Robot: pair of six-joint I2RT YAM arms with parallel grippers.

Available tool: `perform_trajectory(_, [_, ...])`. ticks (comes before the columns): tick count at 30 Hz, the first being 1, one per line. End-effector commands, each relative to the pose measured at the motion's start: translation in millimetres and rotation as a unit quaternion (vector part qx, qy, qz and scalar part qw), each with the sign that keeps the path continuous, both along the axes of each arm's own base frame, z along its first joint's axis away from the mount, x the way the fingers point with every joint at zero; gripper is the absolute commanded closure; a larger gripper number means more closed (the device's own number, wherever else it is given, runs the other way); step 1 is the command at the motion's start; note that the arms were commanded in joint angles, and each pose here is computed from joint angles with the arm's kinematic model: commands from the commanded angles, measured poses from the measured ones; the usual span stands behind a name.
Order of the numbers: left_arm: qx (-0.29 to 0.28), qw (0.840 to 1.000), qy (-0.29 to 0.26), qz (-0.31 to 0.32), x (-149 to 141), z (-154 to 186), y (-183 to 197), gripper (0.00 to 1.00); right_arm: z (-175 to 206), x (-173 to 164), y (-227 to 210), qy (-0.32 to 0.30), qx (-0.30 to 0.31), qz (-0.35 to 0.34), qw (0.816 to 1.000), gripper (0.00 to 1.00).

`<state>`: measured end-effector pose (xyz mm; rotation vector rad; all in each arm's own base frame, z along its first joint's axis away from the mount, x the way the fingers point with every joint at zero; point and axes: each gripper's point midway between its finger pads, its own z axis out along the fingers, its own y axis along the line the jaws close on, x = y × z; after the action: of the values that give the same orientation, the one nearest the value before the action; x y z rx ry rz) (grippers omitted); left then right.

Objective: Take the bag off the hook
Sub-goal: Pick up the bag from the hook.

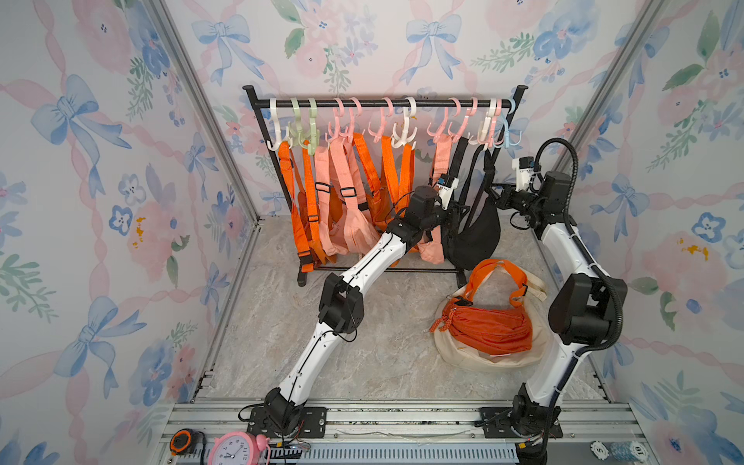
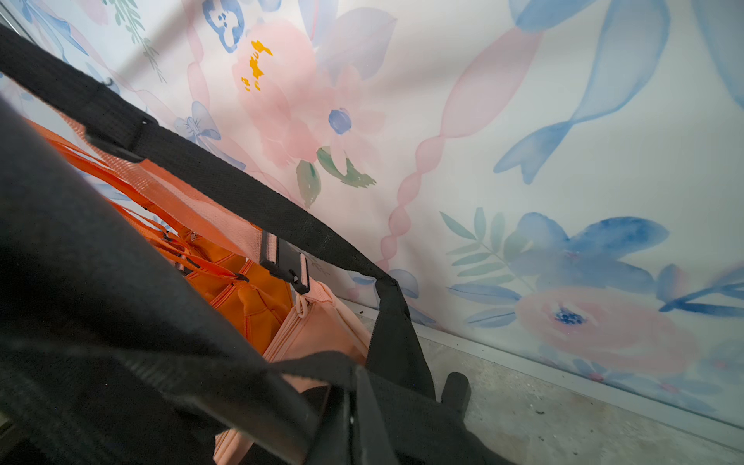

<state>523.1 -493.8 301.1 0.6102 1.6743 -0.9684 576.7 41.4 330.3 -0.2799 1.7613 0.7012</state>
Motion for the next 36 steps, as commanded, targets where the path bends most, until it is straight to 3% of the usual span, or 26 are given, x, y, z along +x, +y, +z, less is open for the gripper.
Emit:
perform_trajectory(1, [-0.01,1.0,0.003,-0.005,4.6,-9.8,-5.0,0.59,10.1,-3.7,5.7,-0.012,-0.007,0.008,1.0,1.0])
perform_trajectory(5, [-0.014,1.0,0.003,-0.003,5.2,-8.4,-5.0,0.9,13.0,-6.6,5.3,-0.015,-0.012,0.007,1.0,1.0])
perform_trajectory(7, [-0.016,1.0,0.002,-0.004,4.3,-4.3,-3.9,1.0,14.6,-8.0,4.3,-0.016,-0.016,0.006,1.0,1.0])
perform_trajectory(10, [-0.012,1.0,-0.003,-0.001,3.1,2.2,-1.1,1.0,17.6,-8.9,0.6,-0.019,-0.017,0.002,1.0,1.0])
perform_trajectory(13, [-0.009,1.0,-0.006,0.003,2.8,8.6,3.1,1.0,18.5,-8.5,-0.4,-0.021,-0.017,0.001,1.0,0.93])
perform_trajectory(17, [-0.009,1.0,-0.006,0.003,0.6,16.5,6.3,1.0,15.8,-6.0,2.8,-0.014,-0.024,0.005,1.0,1.0])
perform_trajectory(24, [-0.008,1.0,-0.018,0.002,-7.5,33.9,8.3,1.0,27.0,-9.2,-4.0,-0.022,-0.03,-0.029,0.999,1.0])
perform_trajectory(36, [-0.019,0.998,-0.051,0.013,-23.0,77.0,13.3,1.0,77.2,-41.7,-7.9,-0.074,-0.023,-0.066,0.995,1.0])
